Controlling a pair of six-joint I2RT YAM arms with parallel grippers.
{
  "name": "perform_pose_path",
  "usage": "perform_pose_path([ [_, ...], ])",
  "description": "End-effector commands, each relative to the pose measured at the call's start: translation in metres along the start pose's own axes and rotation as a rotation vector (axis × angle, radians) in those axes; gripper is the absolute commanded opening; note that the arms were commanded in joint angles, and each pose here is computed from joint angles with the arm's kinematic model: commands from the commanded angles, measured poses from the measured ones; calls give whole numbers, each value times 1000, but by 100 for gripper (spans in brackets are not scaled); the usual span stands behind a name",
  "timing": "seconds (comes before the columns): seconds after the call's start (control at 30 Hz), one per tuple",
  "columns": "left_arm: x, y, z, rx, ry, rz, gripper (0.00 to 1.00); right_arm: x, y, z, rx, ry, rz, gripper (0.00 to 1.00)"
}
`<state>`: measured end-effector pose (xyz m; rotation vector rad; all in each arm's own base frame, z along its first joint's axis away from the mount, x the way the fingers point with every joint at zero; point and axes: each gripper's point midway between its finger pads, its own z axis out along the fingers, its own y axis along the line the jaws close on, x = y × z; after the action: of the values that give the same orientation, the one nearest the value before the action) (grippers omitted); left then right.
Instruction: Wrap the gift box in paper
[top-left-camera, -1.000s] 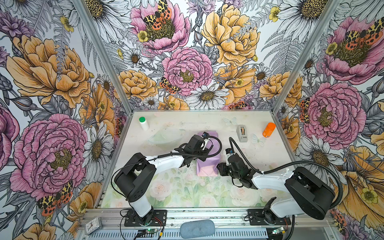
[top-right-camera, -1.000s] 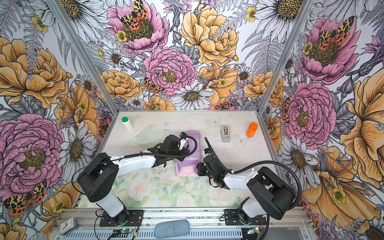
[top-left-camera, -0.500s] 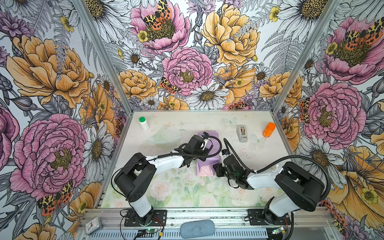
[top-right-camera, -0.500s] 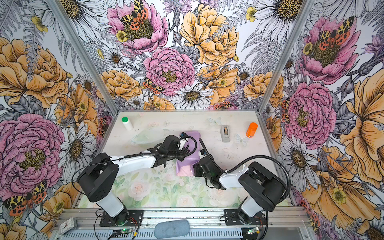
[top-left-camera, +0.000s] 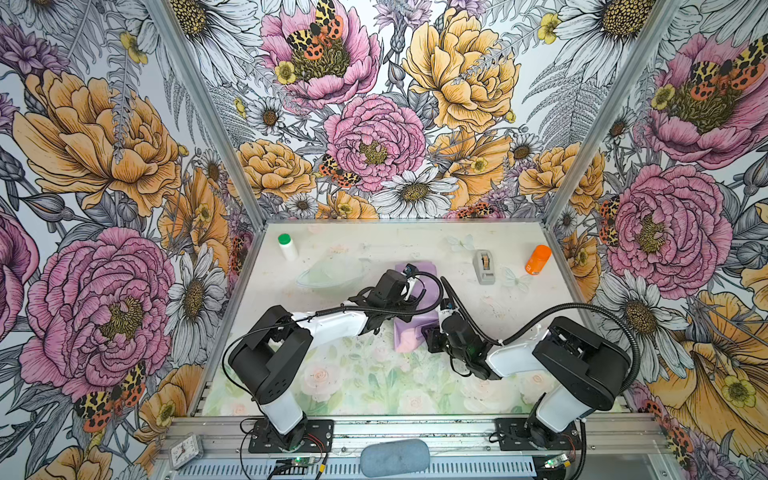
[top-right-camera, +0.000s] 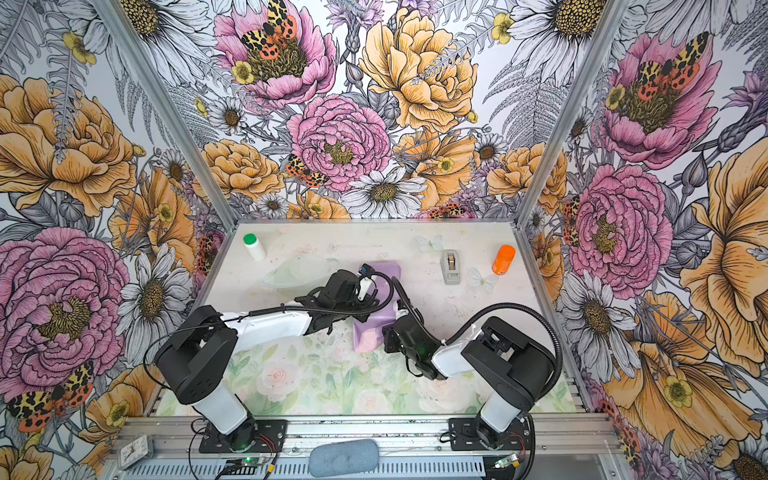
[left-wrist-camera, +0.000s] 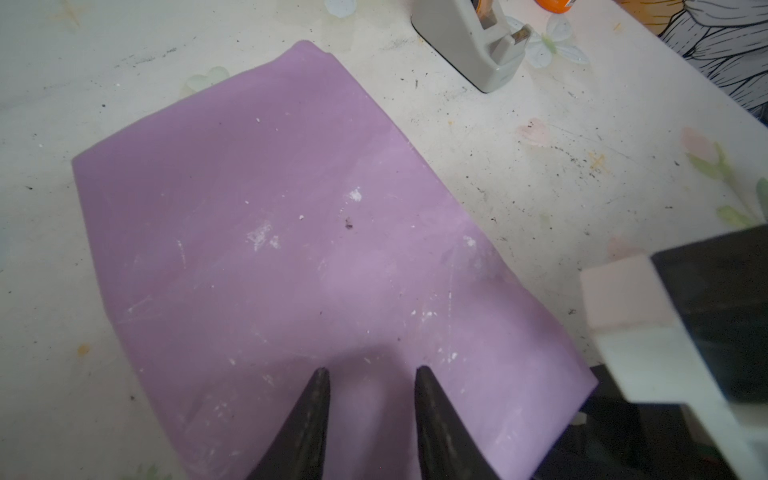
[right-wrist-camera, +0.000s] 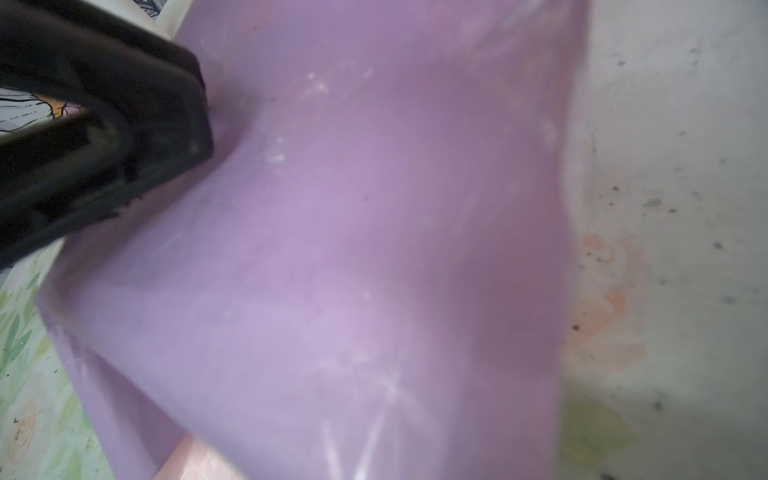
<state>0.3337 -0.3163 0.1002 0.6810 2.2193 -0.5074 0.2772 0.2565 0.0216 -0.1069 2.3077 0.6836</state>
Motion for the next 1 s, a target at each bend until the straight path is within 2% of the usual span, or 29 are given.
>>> perform_pose_path([
  [0.0, 22, -4, 4, 29, 58, -20, 36, -13, 10, 4, -26, -45, 7, 26],
  [0.37, 23, -3, 3, 25, 53, -25, 36, 15, -10, -20, 32, 59, -25, 32],
  [0.6, 22, -5, 3, 34, 49, -33, 36, 2, -3, -41, 11, 24, -36, 34],
  [0.83, 20, -6, 2, 37, 43, -31, 36, -17, 14, -36, -32, -15, -27, 30],
  [0.97, 21, -6, 2, 38, 44, -30, 36, -7, 28, -26, -67, 18, -44, 28],
])
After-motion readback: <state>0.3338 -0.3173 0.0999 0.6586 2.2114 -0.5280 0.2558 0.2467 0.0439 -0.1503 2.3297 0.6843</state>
